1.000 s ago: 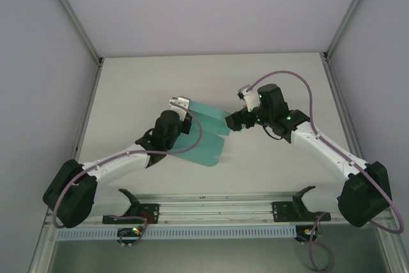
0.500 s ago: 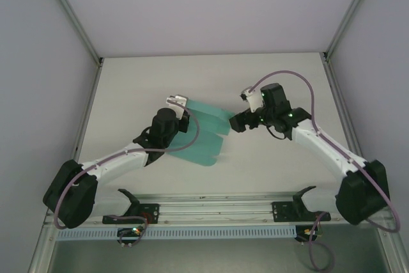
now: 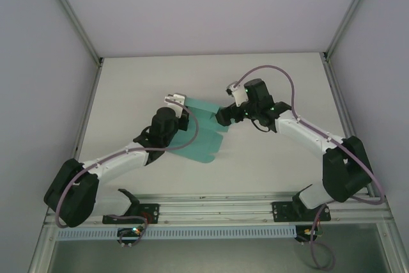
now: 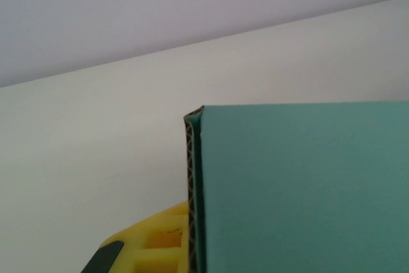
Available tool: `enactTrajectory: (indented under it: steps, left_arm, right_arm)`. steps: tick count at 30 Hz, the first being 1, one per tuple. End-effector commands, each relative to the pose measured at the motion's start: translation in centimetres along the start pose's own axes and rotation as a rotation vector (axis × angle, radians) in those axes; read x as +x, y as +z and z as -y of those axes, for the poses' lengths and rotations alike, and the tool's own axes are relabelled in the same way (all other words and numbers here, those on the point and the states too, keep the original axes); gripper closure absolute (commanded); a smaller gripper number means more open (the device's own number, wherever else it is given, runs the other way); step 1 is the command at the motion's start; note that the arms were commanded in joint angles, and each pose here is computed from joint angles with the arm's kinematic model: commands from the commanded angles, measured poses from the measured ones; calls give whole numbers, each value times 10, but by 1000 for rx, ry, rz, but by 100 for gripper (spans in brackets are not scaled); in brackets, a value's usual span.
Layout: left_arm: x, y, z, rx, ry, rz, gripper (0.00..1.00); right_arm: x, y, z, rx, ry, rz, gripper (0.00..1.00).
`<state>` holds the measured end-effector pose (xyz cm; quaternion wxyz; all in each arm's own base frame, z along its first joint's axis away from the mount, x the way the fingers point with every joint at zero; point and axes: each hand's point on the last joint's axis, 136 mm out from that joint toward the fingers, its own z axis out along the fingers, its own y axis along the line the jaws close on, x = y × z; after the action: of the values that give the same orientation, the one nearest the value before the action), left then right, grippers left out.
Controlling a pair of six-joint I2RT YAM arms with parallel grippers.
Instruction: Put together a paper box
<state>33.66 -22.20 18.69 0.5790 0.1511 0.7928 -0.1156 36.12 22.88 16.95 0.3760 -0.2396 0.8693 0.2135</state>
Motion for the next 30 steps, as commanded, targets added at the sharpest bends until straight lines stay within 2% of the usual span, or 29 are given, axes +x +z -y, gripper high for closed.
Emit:
enactTrajectory:
  steps: [1, 8, 15, 19, 22, 27, 30]
  left_arm:
    - [-20, -4, 10, 21, -22, 57, 100]
    - [-20, -3, -1, -25, -41, 53, 100]
    - [-24, -4, -1, -18, -59, 54, 100]
    - [-24, -4, 0, -8, -68, 48, 100]
    - [-23, -5, 0, -2, -83, 50, 100]
    - [-21, -5, 0, 2, -83, 46, 100]
    - [-19, -5, 2, 14, -93, 42, 100]
  right_arm:
    - [-14, -20, 11, 108, 49, 72, 0]
    - [47, -58, 9, 134, 80, -18, 1]
    - [81, -60, 8, 127, 120, -31, 0]
    - [74, -48, 18, 164, 119, -1, 0]
    - [64, -32, 16, 128, 93, 38, 0]
    - [25, -21, 16, 100, 107, 220, 0]
    - [5, -19, 1, 12, 107, 303, 0]
